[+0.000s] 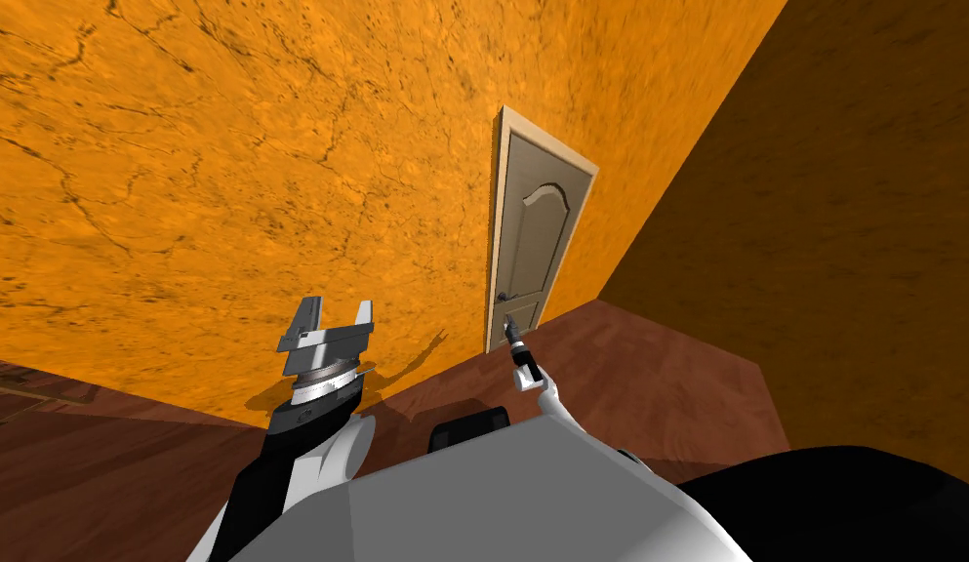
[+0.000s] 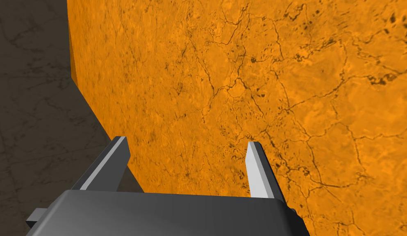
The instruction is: Pull the door open
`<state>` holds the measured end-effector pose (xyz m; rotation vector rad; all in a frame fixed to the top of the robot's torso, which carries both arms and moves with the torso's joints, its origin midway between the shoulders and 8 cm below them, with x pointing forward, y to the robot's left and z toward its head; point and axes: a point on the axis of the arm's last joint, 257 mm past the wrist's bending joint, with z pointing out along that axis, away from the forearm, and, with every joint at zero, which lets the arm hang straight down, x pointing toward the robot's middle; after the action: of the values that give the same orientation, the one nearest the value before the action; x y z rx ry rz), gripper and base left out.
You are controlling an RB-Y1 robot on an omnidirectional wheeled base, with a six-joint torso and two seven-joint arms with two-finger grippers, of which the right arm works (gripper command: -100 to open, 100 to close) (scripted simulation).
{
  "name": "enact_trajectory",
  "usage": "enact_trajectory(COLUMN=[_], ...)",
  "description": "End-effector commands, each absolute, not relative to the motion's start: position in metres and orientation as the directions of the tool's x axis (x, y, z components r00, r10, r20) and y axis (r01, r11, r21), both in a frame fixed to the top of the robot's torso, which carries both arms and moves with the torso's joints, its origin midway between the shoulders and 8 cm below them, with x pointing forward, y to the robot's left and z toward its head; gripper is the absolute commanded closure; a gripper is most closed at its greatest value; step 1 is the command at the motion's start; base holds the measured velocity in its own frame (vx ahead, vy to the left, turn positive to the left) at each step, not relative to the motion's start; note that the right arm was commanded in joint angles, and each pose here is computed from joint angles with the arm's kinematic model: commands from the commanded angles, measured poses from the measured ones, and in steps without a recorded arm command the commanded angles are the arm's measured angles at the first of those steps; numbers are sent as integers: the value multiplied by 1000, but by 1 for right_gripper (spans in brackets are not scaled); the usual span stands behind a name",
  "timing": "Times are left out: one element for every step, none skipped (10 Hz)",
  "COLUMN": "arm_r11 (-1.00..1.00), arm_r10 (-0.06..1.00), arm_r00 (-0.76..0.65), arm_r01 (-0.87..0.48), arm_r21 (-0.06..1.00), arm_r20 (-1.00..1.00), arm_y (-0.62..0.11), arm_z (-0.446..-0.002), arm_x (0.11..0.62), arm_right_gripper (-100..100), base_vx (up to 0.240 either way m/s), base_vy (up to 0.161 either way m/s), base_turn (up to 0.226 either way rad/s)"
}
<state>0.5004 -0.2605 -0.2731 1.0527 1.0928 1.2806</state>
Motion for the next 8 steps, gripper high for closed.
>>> enact_trajectory(arm_r11=[22, 22, 23, 23, 24, 25, 26, 28], arm_r10=[1000, 1000, 1000, 1000, 1000, 1000, 1000, 1000], arm_r00=[-9, -8, -7, -7, -6, -5, -4, -1], arm_r01=[-168, -160, -144, -136, -128, -121, -114, -99], arm_r21=[986, 987, 989, 990, 991, 992, 993, 995], arm_r20=[-23, -24, -24, -25, -25, -26, -26, -28], arm_y=[-261, -262, -265, -266, -268, -269, -271, -274], arm_z=[-280, -284, -292, -296, -300, -304, -307, -314], arm_x=[503, 505, 508, 509, 511, 512, 513, 515], arm_right_gripper=[-100, -100, -100, -100, -100, -100, -100, -100], base_vx=[19, 18, 21, 52, 67, 27, 14, 37], base_vy=[-133, -114, -155, -179, -165, -153, -131, -149], base_turn=[110, 126, 190, 191, 105, 87, 108, 208])
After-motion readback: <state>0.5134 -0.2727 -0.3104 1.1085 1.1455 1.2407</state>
